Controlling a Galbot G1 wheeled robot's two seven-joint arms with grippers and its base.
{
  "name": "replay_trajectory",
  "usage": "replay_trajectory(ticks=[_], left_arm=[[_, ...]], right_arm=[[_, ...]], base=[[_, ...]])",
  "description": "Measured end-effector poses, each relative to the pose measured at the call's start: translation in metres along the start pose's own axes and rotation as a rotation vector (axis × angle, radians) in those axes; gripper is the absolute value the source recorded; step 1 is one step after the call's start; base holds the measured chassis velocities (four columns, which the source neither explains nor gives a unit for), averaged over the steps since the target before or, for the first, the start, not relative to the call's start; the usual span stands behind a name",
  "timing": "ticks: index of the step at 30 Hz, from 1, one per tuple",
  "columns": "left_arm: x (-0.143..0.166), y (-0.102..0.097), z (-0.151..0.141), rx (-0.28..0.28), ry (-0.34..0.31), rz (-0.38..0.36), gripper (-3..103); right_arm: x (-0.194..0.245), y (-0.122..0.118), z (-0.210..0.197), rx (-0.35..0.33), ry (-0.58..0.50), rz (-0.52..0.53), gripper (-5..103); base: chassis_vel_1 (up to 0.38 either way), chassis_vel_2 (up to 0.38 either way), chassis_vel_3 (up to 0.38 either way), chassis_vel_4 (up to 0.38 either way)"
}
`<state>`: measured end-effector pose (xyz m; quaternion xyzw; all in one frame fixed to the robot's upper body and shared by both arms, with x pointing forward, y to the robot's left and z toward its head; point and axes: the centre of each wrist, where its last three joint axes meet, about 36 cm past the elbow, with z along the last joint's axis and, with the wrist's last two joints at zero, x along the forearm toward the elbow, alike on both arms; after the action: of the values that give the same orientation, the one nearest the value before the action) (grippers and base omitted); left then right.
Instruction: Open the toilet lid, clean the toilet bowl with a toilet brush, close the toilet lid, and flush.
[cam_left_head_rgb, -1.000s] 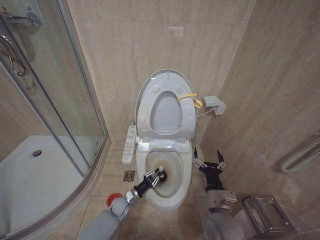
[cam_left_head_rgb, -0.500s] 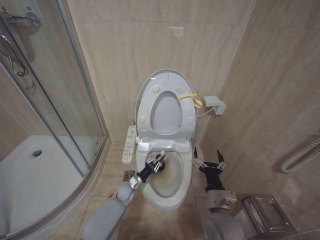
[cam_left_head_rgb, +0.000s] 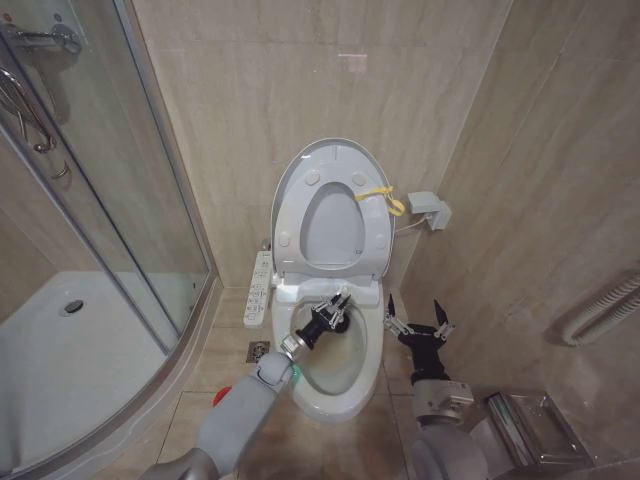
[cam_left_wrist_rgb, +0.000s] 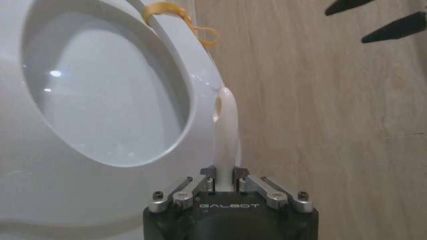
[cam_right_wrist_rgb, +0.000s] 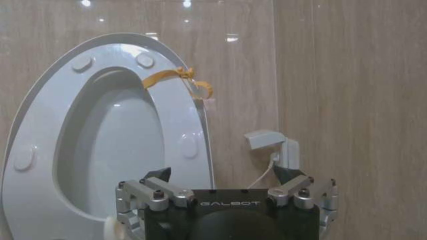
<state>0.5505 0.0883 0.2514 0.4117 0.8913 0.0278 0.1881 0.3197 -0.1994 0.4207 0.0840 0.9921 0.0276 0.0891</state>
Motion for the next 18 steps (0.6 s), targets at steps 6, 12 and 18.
replay_trajectory(ticks=[6, 12, 18], left_arm=[[-0.006, -0.021, 0.005, 0.036, 0.004, 0.033, 17], [-0.010, -0.044, 0.012, 0.042, 0.023, 0.079, 17], [-0.007, -0.046, 0.018, 0.029, 0.052, 0.107, 17]], right_arm=[[0.000, 0.000, 0.000, 0.000, 0.000, 0.000, 100], [0.000, 0.000, 0.000, 0.000, 0.000, 0.000, 100], [0.000, 0.000, 0.000, 0.000, 0.000, 0.000, 100]], base=[[0.000, 0.000, 0.000, 0.000], [0.000, 0.000, 0.000, 0.000], [0.000, 0.000, 0.000, 0.000]])
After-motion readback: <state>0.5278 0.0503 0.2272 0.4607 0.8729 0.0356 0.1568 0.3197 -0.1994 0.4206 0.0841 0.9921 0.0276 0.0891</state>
